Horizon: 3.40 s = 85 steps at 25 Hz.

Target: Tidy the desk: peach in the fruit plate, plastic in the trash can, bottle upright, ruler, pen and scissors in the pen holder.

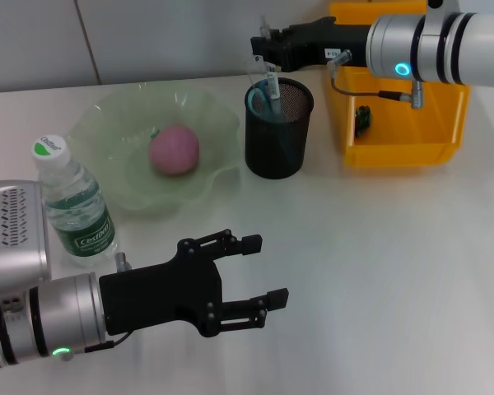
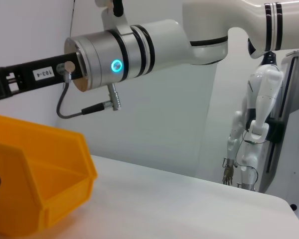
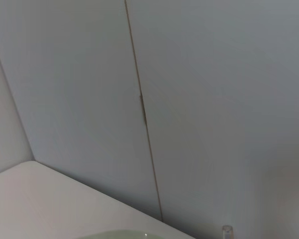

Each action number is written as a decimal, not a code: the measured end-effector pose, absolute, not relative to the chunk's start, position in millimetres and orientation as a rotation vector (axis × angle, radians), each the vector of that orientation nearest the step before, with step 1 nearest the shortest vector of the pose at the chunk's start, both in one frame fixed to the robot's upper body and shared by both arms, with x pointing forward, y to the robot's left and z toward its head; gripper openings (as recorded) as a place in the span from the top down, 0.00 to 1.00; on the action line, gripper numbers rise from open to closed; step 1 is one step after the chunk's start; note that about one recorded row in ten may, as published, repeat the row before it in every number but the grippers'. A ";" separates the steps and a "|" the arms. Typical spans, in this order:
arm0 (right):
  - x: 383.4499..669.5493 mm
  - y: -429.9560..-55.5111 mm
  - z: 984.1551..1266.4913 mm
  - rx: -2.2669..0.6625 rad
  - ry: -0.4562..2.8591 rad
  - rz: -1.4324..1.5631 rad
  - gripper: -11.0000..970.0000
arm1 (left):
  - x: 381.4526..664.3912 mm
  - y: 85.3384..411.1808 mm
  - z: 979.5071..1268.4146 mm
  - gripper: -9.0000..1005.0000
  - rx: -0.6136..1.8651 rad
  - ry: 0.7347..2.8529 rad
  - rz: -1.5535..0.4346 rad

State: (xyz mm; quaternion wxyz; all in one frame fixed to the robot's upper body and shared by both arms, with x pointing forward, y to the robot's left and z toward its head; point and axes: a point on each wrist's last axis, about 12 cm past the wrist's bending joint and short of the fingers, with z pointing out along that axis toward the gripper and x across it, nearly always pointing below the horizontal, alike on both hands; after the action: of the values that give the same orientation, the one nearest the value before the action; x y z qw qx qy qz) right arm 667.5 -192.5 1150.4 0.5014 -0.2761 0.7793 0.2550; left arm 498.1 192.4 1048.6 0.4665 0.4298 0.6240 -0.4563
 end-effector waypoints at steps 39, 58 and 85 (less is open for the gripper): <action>529.5 -277.1 1106.5 -0.992 1.902 1.206 0.20 | 495.2 232.4 1055.5 0.19 0.940 1.568 -1.177; 491.1 -299.8 1067.2 -0.978 1.827 1.186 0.21 | 493.4 250.7 1054.9 0.19 1.015 1.665 -1.248; 492.1 -294.0 1069.8 -0.977 1.799 1.210 0.21 | 495.5 255.8 1059.9 0.19 1.043 1.651 -1.250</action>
State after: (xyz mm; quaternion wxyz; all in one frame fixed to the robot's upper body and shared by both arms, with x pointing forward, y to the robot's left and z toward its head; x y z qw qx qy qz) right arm 492.1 -294.0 1069.8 0.3728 -0.3813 0.7020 0.4721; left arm 495.5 255.8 1059.9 0.4001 0.4122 0.6525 -0.4943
